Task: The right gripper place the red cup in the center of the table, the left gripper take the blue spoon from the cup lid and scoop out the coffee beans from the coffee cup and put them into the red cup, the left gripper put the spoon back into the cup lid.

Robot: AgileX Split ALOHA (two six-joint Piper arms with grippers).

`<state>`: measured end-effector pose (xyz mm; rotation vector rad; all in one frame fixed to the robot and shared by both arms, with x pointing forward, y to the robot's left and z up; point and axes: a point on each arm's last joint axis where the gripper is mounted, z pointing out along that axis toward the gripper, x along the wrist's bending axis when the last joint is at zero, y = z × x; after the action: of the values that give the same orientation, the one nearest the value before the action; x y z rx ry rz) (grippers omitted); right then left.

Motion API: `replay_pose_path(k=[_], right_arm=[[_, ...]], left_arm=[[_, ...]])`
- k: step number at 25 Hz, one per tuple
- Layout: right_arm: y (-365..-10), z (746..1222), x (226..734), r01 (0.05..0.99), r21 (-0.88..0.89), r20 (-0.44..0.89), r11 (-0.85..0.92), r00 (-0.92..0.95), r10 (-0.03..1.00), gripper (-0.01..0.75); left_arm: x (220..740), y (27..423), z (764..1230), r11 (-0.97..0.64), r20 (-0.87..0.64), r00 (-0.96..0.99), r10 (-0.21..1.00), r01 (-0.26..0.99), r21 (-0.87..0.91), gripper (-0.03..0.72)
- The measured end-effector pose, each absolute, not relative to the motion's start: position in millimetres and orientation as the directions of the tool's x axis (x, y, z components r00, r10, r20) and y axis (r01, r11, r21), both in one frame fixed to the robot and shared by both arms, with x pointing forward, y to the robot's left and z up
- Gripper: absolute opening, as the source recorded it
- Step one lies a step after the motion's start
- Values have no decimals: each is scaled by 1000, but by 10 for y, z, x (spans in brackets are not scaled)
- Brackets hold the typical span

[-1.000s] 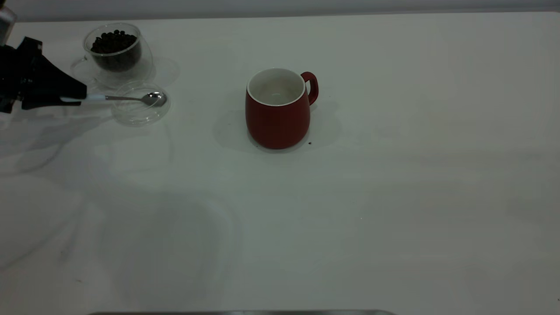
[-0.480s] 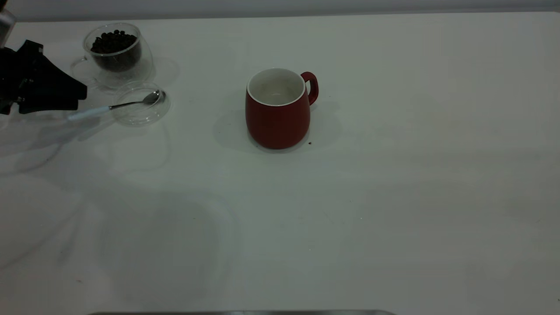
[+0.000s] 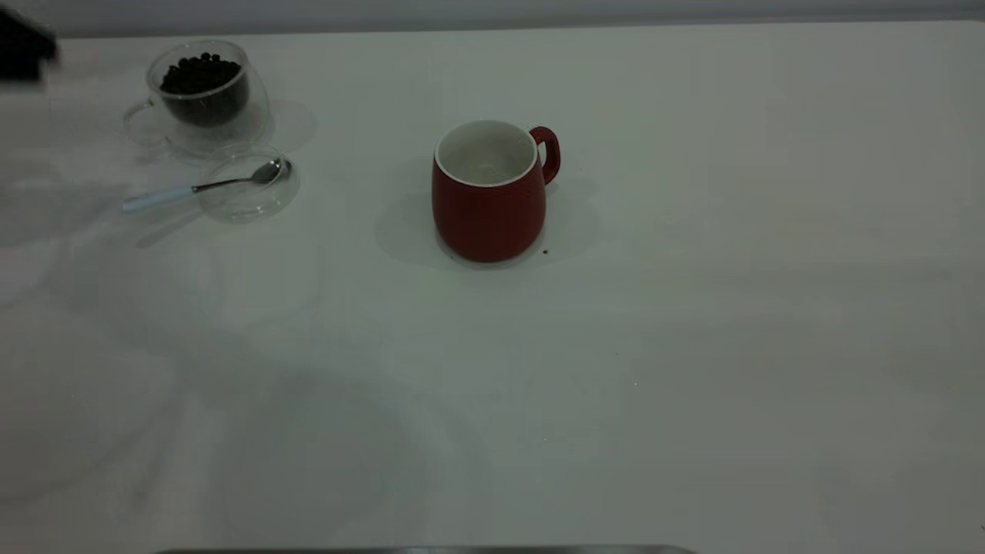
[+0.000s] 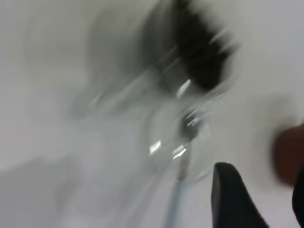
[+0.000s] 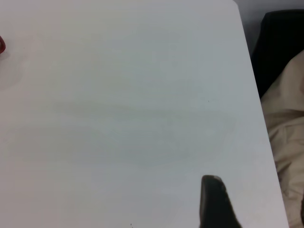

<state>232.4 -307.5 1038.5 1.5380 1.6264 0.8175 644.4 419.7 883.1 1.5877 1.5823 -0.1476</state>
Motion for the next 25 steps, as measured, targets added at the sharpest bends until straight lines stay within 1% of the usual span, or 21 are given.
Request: replay_pose_path(k=[6, 9, 12, 16, 18, 22, 25], right_arm=[[-3075, 10385, 2324, 524, 848, -87, 78, -7, 996, 457], [-3075, 10385, 2324, 524, 848, -87, 78, -7, 996, 457], [-3075, 10385, 2324, 524, 848, -87, 78, -7, 996, 457], [-3075, 10385, 2324, 524, 848, -87, 78, -7, 996, 457], [-3075, 10385, 2324, 524, 848, -87, 78, -7, 996, 457], [-3075, 10385, 2324, 524, 848, -87, 78, -7, 996, 457], [-3075, 10385, 2324, 524, 848, -87, 78, -7, 996, 457]], left_arm=[[6289, 4087, 10205, 199, -545, 310, 779, 701, 684, 377], [6037, 3947, 10868, 184, -489, 374, 788, 614, 767, 377], [5740, 3790, 11383, 167, -436, 420, 796, 540, 825, 377], [5317, 3554, 11892, 141, -380, 473, 795, 465, 874, 377], [5100, 3420, 12065, 109, -355, 500, 790, 455, 884, 377], [4619, 3159, 12308, 9, -275, 506, 818, 467, 884, 377], [4290, 3074, 12396, -3, -249, 416, 875, 518, 855, 377]])
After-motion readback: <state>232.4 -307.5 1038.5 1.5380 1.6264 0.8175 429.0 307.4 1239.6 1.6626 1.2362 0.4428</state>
